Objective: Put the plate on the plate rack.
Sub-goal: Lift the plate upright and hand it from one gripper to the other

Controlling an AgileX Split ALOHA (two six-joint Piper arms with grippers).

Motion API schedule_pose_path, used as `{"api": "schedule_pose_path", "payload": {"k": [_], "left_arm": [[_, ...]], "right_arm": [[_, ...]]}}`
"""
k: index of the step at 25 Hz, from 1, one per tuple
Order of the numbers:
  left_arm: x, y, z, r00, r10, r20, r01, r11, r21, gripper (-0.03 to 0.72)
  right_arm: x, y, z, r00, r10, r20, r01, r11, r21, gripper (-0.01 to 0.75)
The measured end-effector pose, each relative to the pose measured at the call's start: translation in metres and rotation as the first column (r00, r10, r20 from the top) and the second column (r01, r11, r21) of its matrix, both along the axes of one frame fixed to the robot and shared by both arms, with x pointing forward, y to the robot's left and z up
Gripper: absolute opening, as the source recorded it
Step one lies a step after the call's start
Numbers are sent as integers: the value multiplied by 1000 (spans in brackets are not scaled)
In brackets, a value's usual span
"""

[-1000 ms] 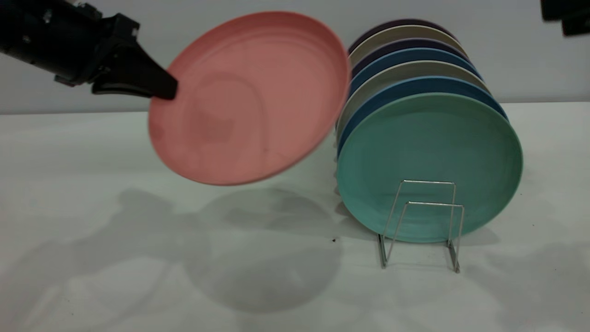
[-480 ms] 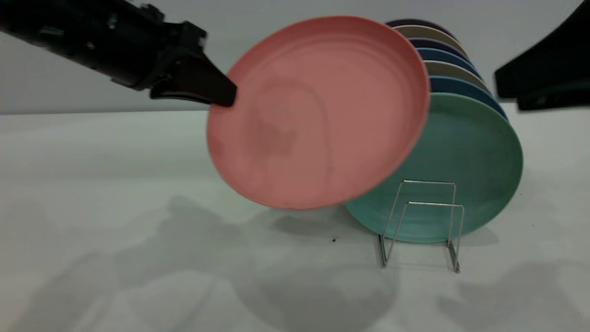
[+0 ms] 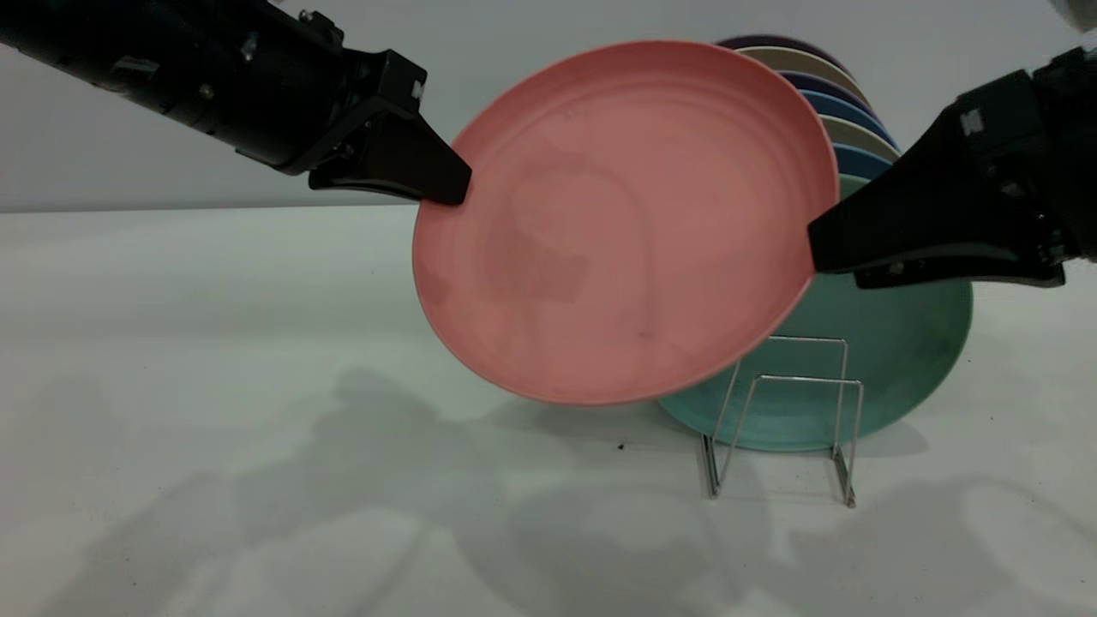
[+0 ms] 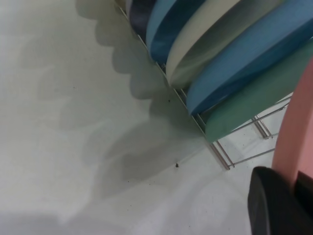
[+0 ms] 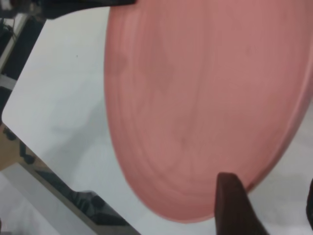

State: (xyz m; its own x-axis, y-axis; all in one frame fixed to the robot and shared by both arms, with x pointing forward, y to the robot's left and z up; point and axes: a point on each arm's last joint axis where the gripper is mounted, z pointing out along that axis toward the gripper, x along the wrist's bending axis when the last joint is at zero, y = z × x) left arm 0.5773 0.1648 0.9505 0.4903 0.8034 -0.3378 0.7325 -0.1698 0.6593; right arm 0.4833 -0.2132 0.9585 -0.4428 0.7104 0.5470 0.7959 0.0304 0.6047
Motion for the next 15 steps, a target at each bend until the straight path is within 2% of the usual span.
{"api": "schedule_pose_path", "payload": {"k": [9,15], "left_arm": [[-2,0,-7,999,18,-35,-18,1000,-13,12],[-6,-3,-9,999,12,-50,-14,999,-29,12]], "right_arm": [[3,0,1,999,-12,33,12,1000,6,376],[6,0,-9,1000,-16,9,16,1000,13,376]]}}
